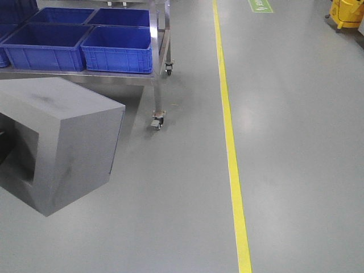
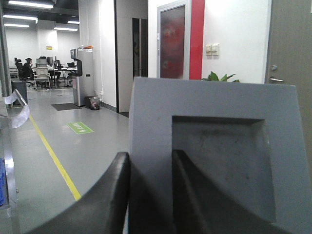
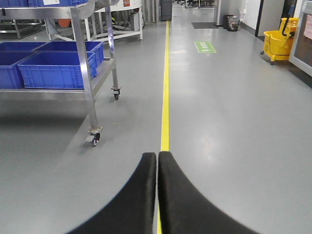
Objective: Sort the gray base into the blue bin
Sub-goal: 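Drive the base away from the table holding the block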
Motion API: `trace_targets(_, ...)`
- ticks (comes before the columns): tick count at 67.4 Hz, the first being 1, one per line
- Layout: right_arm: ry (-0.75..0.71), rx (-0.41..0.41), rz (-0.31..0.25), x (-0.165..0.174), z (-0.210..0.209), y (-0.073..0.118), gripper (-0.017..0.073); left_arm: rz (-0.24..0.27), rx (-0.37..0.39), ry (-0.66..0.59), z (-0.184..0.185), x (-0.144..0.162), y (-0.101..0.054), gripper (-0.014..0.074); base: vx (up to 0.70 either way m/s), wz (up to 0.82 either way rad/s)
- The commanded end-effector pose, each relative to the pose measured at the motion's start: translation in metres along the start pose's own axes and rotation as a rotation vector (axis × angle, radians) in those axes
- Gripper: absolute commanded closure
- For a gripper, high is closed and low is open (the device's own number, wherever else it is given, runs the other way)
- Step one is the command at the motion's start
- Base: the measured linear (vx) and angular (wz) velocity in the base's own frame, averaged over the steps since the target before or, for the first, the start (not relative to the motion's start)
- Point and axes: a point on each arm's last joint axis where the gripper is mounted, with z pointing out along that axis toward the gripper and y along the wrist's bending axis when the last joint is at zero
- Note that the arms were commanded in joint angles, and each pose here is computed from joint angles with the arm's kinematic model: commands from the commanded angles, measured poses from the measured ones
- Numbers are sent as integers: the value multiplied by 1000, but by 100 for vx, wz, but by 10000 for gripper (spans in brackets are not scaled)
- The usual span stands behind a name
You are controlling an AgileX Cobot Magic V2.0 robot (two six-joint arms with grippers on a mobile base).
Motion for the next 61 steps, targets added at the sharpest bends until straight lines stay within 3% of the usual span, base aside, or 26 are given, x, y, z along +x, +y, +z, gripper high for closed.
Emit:
trace_targets(1,-52,4,-18,-5,1,0,564,-15,-14,-122,0,-19,1,601,39,9)
trace_targets(41,-52,4,-18,-5,1,0,564,-15,-14,-122,0,-19,1,601,40,8)
trace_targets(61,-52,4,-18,-5,1,0,564,-15,-14,-122,0,-19,1,601,33,31)
